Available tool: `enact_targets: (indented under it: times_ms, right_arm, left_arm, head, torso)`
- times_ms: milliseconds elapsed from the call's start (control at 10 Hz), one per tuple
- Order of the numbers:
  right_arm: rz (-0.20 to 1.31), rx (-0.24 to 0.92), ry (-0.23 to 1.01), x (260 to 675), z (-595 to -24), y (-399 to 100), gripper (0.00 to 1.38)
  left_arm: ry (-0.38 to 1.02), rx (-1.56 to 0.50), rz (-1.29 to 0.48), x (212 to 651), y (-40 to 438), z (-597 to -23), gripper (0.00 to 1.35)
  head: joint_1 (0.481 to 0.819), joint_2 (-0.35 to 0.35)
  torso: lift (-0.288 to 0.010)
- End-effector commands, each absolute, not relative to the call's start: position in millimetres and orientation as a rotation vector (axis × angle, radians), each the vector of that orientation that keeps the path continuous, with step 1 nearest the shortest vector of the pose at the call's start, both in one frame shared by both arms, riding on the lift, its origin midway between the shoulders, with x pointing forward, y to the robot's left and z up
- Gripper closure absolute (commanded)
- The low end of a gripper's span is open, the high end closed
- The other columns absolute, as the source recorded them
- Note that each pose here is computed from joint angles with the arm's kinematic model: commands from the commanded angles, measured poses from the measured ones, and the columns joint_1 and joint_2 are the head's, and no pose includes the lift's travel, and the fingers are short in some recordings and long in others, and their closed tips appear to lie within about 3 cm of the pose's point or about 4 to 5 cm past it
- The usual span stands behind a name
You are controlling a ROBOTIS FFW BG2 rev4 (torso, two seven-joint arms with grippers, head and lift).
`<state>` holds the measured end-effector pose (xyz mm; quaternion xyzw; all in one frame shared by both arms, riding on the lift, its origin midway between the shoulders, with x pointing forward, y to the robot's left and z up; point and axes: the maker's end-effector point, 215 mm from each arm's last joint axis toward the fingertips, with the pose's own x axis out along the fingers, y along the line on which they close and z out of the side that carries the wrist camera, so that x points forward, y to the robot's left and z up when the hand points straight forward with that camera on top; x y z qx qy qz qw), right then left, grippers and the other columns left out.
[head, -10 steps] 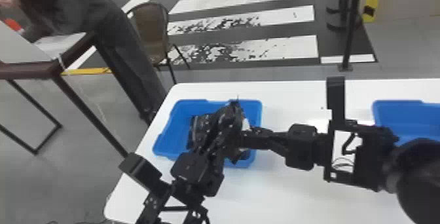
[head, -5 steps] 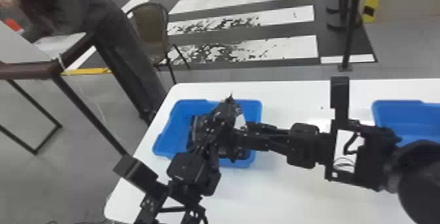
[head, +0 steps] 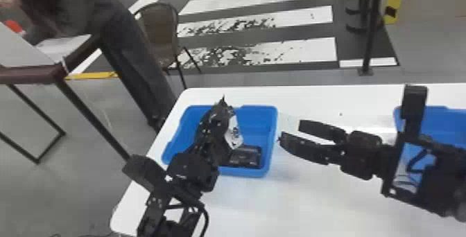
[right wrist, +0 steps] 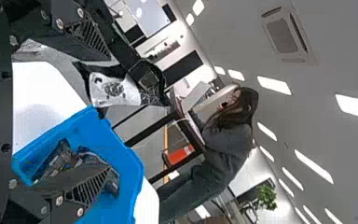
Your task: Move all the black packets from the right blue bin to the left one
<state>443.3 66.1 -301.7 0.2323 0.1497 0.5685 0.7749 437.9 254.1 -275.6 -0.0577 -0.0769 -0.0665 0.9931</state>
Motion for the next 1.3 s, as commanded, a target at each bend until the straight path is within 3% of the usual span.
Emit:
enact_targets:
  times_ms: [0,200,400,500,600,700,800,900,1200]
  right_arm:
    - [1.205,0.516,0.325,444.5,-304.3,54.8,0.07]
    - [1.207,0.512,0.319,443.7,-301.5,54.0,0.07]
    - [1.197,0.513,0.311,444.1,-299.9,46.9,0.07]
    - [1.192,0.515,0.310,444.5,-300.2,44.7,0.07]
    - [1.173,0.498,0.303,448.6,-299.6,37.2,0.07]
    - [1.135,0.443,0.312,457.9,-303.6,22.0,0.09]
    - [1.094,0.405,0.305,470.3,-303.7,7.1,0.10]
    - [1.027,0.336,0.306,482.8,-301.4,-13.0,0.09]
    - [0.676,0.124,0.316,517.1,-289.1,-116.3,0.09]
  left_arm:
    - [-0.122,-0.005,-0.091,472.5,275.0,-309.7,1.21]
    - [-0.065,0.131,-0.037,521.2,303.5,-349.1,1.21]
    - [-0.065,0.215,0.029,538.1,328.9,-350.9,1.21]
    - [-0.079,0.188,0.047,541.9,334.5,-350.3,1.11]
    - [-0.054,0.109,0.040,543.4,330.6,-359.6,0.55]
    - [-0.075,0.109,0.022,543.6,324.2,-352.9,0.13]
    - [-0.111,0.096,-0.005,541.5,314.2,-344.1,0.09]
    - [-0.174,0.033,-0.041,532.7,300.7,-328.1,0.15]
    - [-0.279,-0.106,-0.094,475.3,279.1,-269.8,0.16]
  head:
    - [0.695,0.350]
    - [0.695,0.350]
    - [0.695,0.350]
    - [0.695,0.350]
    - [0.695,0.350]
    - [0.695,0.350]
    - [0.695,0.350]
    - [0.695,0.350]
    - [0.695,0.263]
  torso:
    - [-0.140]
    - [-0.140]
    - [-0.140]
    - [-0.140]
    - [-0.140]
    - [-0.140]
    - [-0.140]
    - [-0.140]
    - [-0.140]
